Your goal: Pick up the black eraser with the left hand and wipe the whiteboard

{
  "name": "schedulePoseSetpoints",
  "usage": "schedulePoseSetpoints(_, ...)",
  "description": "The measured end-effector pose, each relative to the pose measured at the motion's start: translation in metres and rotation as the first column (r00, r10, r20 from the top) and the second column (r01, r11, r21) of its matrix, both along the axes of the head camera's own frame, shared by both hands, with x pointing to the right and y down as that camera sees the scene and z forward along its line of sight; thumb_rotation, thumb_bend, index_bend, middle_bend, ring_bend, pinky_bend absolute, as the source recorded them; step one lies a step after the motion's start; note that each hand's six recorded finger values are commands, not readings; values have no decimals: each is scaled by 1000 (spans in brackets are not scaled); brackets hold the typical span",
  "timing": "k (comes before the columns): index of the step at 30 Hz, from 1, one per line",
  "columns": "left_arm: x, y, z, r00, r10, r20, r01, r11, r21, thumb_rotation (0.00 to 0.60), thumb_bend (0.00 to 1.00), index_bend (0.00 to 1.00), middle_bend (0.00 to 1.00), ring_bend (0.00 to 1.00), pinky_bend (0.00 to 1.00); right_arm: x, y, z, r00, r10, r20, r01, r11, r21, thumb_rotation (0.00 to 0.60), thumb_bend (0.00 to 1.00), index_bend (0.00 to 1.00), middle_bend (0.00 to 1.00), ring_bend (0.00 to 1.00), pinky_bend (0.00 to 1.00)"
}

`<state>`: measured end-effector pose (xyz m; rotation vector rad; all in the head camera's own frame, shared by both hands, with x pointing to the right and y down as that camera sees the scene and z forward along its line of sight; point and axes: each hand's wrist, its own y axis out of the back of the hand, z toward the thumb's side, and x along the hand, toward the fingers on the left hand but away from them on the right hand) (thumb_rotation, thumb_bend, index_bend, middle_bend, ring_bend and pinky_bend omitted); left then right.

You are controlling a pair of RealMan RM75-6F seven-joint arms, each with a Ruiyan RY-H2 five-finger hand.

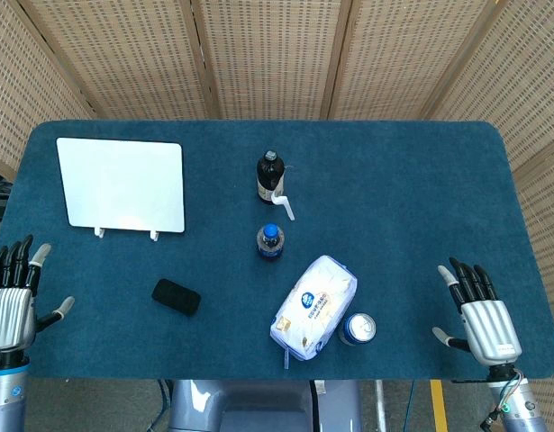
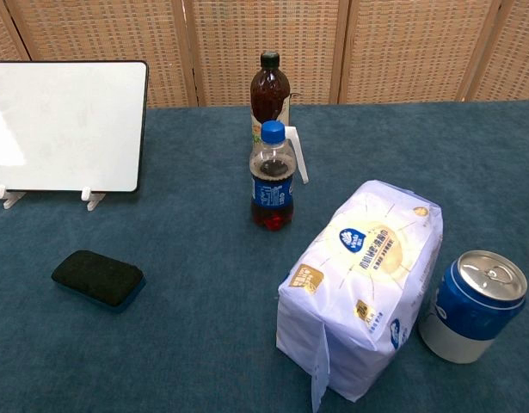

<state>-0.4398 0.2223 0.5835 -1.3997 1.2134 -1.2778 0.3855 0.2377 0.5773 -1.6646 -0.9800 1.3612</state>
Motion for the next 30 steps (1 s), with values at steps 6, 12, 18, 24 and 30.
schedulePoseSetpoints(6, 1, 1, 2, 1000, 3, 5, -3, 1000, -9, 600, 73, 41, 0, 0, 0, 1, -1, 0, 1000, 2, 1, -2, 1000, 0, 600, 0, 0, 0, 0, 0)
schedulePoseSetpoints(12, 5, 2, 5, 1000, 18, 2, -18, 1000, -19, 600, 74, 41, 0, 0, 0, 1, -1, -4, 1000, 6, 9, -6, 1000, 8, 600, 0, 0, 0, 0, 0)
schedulePoseSetpoints(18, 10, 3, 9, 999, 31, -20, -32, 998, -55, 600, 74, 41, 0, 0, 0, 3, -1, -6, 1000, 10, 8, -11, 1000, 10, 600, 0, 0, 0, 0, 0)
schedulePoseSetpoints(24, 14, 5, 12, 999, 37, -39, -41, 994, -105, 600, 75, 41, 0, 0, 0, 3, -2, -7, 1000, 9, 9, -9, 1000, 8, 600, 0, 0, 0, 0, 0)
schedulePoseSetpoints(30, 23, -1, 12, 997, 54, -54, -60, 990, -130, 600, 80, 56, 0, 0, 0, 0, -1, -6, 1000, 1, 14, -1, 1000, 4, 600, 0, 0, 0, 0, 0)
